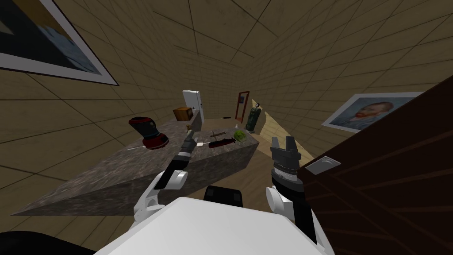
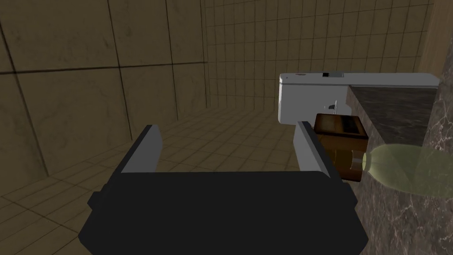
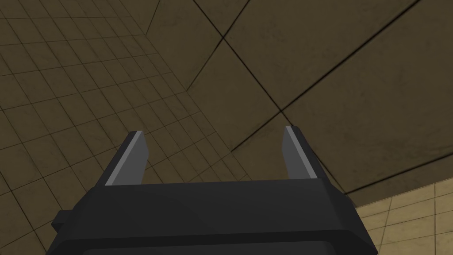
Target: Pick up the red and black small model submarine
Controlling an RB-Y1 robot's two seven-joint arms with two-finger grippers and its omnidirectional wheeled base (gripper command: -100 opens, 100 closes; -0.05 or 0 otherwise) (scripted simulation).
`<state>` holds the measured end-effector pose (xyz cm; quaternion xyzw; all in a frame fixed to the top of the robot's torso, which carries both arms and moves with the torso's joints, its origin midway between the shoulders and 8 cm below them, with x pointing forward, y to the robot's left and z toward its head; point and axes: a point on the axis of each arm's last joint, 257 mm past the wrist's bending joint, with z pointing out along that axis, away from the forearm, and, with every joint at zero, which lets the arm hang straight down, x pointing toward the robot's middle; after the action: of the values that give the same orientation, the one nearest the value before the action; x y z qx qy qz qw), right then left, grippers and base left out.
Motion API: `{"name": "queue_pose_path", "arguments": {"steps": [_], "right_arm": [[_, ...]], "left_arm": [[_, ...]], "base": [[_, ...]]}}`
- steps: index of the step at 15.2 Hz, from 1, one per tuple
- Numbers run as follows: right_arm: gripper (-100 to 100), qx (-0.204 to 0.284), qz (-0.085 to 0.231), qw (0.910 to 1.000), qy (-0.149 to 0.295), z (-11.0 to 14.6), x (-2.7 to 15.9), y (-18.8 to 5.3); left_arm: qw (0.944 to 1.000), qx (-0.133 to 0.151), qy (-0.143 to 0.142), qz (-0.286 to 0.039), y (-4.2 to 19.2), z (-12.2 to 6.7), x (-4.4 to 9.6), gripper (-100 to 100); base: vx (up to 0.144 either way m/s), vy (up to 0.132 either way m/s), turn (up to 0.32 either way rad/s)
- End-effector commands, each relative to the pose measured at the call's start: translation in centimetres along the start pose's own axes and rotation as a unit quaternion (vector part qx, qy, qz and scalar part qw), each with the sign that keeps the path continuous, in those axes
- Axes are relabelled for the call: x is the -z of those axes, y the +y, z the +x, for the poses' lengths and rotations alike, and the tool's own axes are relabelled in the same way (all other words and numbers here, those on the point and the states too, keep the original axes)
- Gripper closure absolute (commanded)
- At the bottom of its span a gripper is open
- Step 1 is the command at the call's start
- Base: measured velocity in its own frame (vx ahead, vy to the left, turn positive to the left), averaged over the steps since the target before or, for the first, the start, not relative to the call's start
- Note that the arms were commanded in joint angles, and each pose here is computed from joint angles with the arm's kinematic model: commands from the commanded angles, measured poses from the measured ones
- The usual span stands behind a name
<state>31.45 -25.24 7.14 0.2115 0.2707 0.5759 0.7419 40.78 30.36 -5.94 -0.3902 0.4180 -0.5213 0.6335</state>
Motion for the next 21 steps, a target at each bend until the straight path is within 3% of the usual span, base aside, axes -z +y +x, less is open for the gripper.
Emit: {"name": "queue_pose_path", "arguments": {"steps": [1,6,10,13,14,16,17,20,21], "right_arm": [[0,0.000,0.000,1.0000,0.000,0.0,0.0,0.0],[0,0.000,0.000,1.0000,0.000,0.0,0.0,0.0],[0,0.000,0.000,1.0000,0.000,0.0,0.0,0.0],[0,0.000,0.000,1.0000,0.000,0.0,0.0,0.0],[0,0.000,0.000,1.0000,0.000,0.0,0.0,0.0],[0,0.000,0.000,1.0000,0.000,0.0,0.0,0.0],[0,0.000,0.000,1.0000,0.000,0.0,0.0,0.0],[0,0.000,0.000,1.0000,0.000,0.0,0.0,0.0],[0,0.000,0.000,1.0000,0.000,0.0,0.0,0.0]], "left_arm": [[0.9998,0.009,0.000,-0.018,0.8,-0.4,-0.3,-100],[0.9985,0.021,-0.002,-0.051,2.3,-0.7,-0.6,-100],[0.9954,0.050,-0.006,-0.082,3.5,-1.4,-1.3,-100],[0.9933,0.050,-0.008,-0.104,4.6,-1.4,-1.1,-100],[0.9913,0.066,-0.010,-0.113,4.9,-1.8,-1.5,-100],[0.9890,0.066,-0.012,-0.132,5.8,-1.8,-1.3,-100],[0.9873,0.083,-0.015,-0.135,5.7,-2.2,-1.7,-100],[0.9834,0.082,-0.018,-0.161,7.0,-2.2,-1.3,-100],[0.9809,0.100,-0.022,-0.166,7.1,-2.6,-1.7,-100]], "base": [[-0.001,-0.049,-0.006],[0.001,-0.039,-0.006],[0.003,-0.039,-0.017],[0.004,-0.041,-0.012],[0.004,-0.038,-0.033],[0.006,-0.042,-0.025],[0.011,-0.049,-0.044],[0.008,-0.040,-0.018],[0.011,-0.037,-0.053]]}}
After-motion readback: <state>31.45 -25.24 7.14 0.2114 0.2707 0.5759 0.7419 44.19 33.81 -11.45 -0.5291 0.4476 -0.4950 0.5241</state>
